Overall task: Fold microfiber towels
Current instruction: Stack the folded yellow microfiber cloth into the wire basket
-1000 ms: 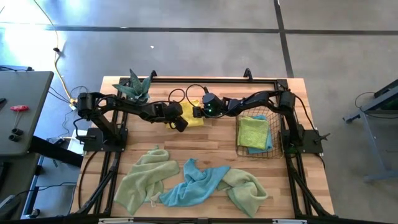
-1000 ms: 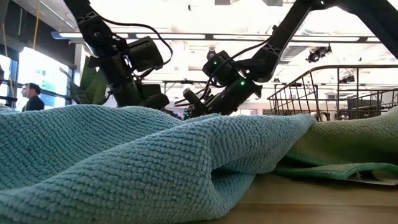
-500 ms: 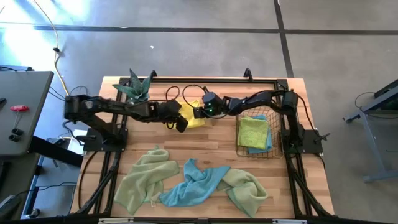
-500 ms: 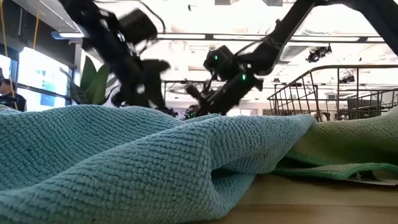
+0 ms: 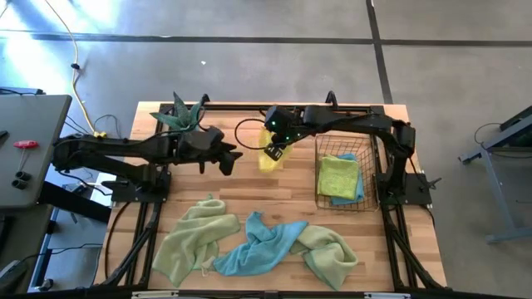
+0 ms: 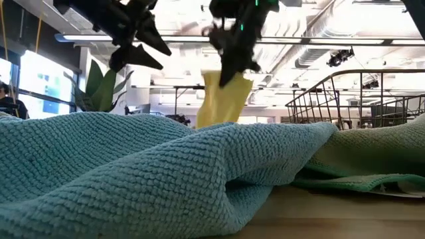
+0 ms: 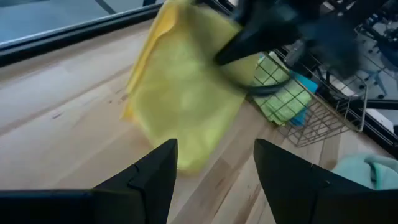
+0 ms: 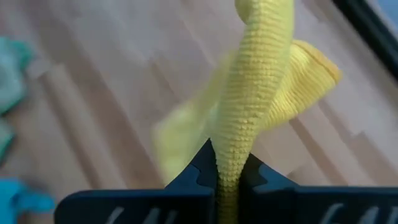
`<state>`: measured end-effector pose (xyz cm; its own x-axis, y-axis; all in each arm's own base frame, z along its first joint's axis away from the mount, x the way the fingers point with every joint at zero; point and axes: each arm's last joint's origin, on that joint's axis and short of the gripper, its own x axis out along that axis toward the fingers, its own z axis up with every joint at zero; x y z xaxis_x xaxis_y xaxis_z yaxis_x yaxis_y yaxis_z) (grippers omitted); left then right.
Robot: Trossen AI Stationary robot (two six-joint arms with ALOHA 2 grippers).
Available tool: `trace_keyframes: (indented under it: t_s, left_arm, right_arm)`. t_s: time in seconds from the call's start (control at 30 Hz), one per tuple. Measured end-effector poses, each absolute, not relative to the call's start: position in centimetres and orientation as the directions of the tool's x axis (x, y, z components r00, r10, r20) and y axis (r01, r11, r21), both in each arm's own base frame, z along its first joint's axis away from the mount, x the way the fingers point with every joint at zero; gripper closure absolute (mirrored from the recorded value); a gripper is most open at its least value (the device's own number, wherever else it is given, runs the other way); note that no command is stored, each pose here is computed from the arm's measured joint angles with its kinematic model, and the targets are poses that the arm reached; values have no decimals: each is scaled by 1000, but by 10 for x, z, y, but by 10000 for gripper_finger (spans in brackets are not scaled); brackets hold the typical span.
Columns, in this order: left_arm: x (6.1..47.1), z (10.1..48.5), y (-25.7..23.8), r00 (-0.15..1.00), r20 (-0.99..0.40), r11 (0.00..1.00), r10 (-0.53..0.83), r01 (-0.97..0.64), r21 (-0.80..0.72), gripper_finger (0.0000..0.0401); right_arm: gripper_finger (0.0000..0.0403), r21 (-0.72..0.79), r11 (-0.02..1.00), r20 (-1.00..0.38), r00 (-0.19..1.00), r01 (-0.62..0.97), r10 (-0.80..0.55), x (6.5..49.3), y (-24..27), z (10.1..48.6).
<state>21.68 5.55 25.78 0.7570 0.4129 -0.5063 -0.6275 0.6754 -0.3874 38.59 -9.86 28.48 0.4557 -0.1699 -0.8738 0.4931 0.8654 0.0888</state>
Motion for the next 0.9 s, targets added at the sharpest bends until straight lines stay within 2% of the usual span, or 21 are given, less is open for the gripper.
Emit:
trace_keyframes:
  t_s: [0.17,0.23,0.3,0.37,0.4,0.43,0.47,0.53,0.6,0.63,0.7,0.73,0.77,0.9]
  left_arm:
    - [212,256,54,734,-538,670,414,-646,-365,199]
    - [212,255,54,726,-551,669,412,-651,-358,199]
    - [211,254,54,719,-558,668,413,-656,-351,199]
    - [210,253,54,710,-566,665,418,-664,-342,199]
    - [210,253,54,707,-567,664,423,-668,-337,199]
    - [210,253,55,705,-567,666,427,-669,-330,199]
    - [210,253,55,704,-566,669,429,-669,-324,199]
    - [210,253,55,704,-564,676,432,-667,-315,199]
    - [210,253,55,703,-563,685,434,-664,-300,199]
    - [210,253,56,702,-564,688,435,-663,-295,199]
    - [210,253,56,702,-564,690,435,-663,-292,199]
    - [210,253,56,700,-565,689,436,-664,-291,199]
    - [210,253,56,701,-564,693,436,-662,-287,199]
    - [210,253,56,702,-563,701,437,-658,-276,199]
  right_arm:
    - [402,142,938,-854,518,316,-46,382,-85,345]
    - [402,157,942,-852,524,296,-23,374,-81,368]
    - [403,56,920,-872,468,388,-144,361,-76,390]
    - [403,-113,855,-883,343,505,-320,342,-73,406]
    - [403,-154,827,-885,296,541,-358,333,-72,413]
    - [403,-135,826,-888,303,548,-347,328,-71,419]
    - [403,-68,846,-884,362,529,-297,327,-70,427]
    - [403,98,904,-869,478,417,-126,322,-62,441]
    - [403,192,917,-822,568,350,-44,318,-54,455]
    - [403,191,911,-823,565,367,-55,313,-52,457]
    - [403,76,855,-865,461,513,-200,298,-53,455]
    - [403,37,820,-850,449,571,-275,297,-56,455]
    - [403,36,811,-838,460,584,-294,294,-56,456]
    - [403,144,855,-835,525,498,-165,284,-50,461]
